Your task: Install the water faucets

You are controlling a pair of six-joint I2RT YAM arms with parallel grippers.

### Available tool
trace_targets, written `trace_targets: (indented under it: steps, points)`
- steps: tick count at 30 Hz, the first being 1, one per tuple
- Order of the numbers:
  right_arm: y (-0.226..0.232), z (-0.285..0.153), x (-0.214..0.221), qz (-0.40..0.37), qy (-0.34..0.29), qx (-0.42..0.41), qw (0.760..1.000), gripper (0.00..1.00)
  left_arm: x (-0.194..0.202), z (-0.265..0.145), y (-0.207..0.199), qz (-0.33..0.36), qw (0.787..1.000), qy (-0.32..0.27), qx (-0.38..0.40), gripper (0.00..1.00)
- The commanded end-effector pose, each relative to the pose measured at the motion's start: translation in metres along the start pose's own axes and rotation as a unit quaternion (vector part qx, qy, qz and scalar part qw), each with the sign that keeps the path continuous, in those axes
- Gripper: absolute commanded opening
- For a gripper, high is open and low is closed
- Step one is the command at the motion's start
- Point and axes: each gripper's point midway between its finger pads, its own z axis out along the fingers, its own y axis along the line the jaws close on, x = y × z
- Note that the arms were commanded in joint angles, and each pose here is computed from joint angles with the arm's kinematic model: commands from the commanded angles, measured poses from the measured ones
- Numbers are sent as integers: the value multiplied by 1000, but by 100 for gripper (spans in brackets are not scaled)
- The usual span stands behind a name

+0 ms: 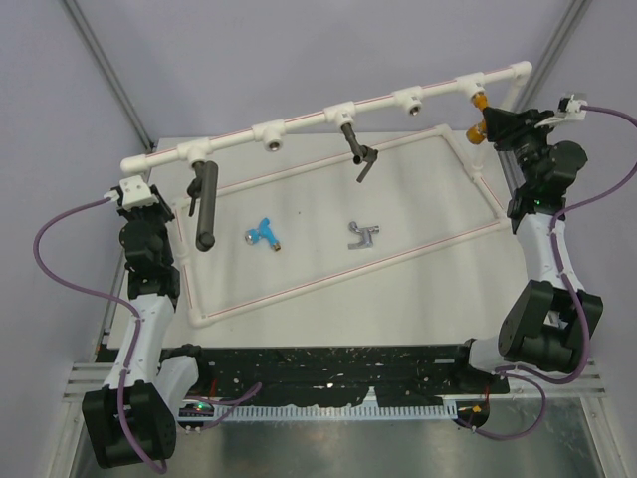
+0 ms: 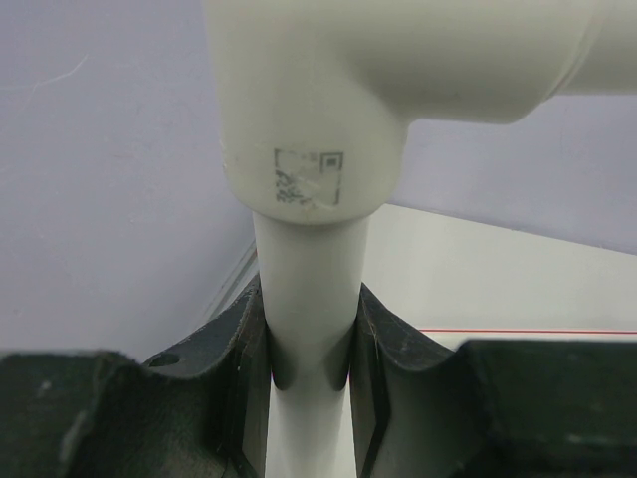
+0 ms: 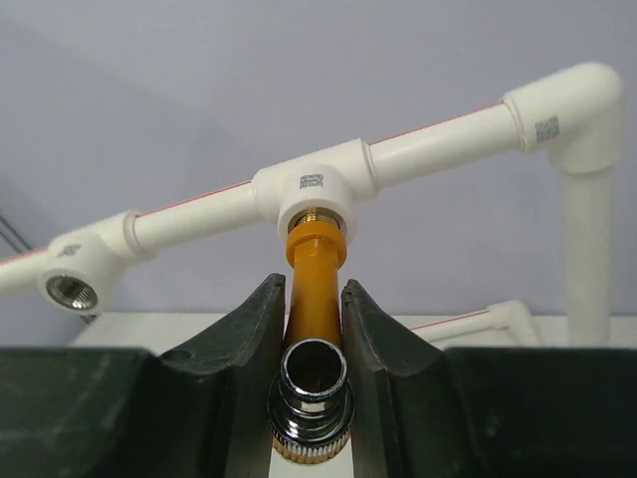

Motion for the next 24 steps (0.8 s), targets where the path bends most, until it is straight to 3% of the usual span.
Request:
trace_targets:
  steps: [1, 4, 5, 7, 11, 13, 14, 17, 19, 22, 24]
  points:
    - [-2, 3, -20, 260, -26, 73, 962, 10, -20, 0, -17, -16, 999, -26, 38, 0]
    - [-12, -1, -1, 401, -19, 124, 907, 11, -20, 0, -18, -17, 999, -26, 39, 0]
    - [-14, -3, 9, 477, -20, 133, 868, 11, -21, -1, -18, -19, 999, -27, 39, 0]
    - [-13, -2, 13, 563, -31, 129, 815, 10, -22, -1, -18, -22, 998, -30, 40, 0]
    - [-13, 5, 13, 629, -18, 135, 766, 20, -22, -2, -18, -23, 999, -30, 39, 0]
    - [-15, 5, 9, 640, -29, 142, 754, 23, -24, -2, -18, -24, 998, -32, 40, 0]
    - [-15, 4, 5, 645, -35, 143, 750, 25, -23, -2, -18, -24, 998, -32, 40, 0]
    - [-21, -1, -6, 628, -65, 159, 759, 45, -24, -2, -18, -24, 998, -32, 39, 0]
    - [-26, -5, -17, 591, -89, 159, 786, 54, -24, -2, -17, -23, 999, -32, 37, 0]
    - [-40, -14, -23, 522, -109, 172, 828, 59, -26, -2, -17, -24, 998, -35, 38, 0]
    - [-47, -21, -17, 500, -104, 176, 842, 62, -25, -2, -18, -25, 998, -34, 40, 0]
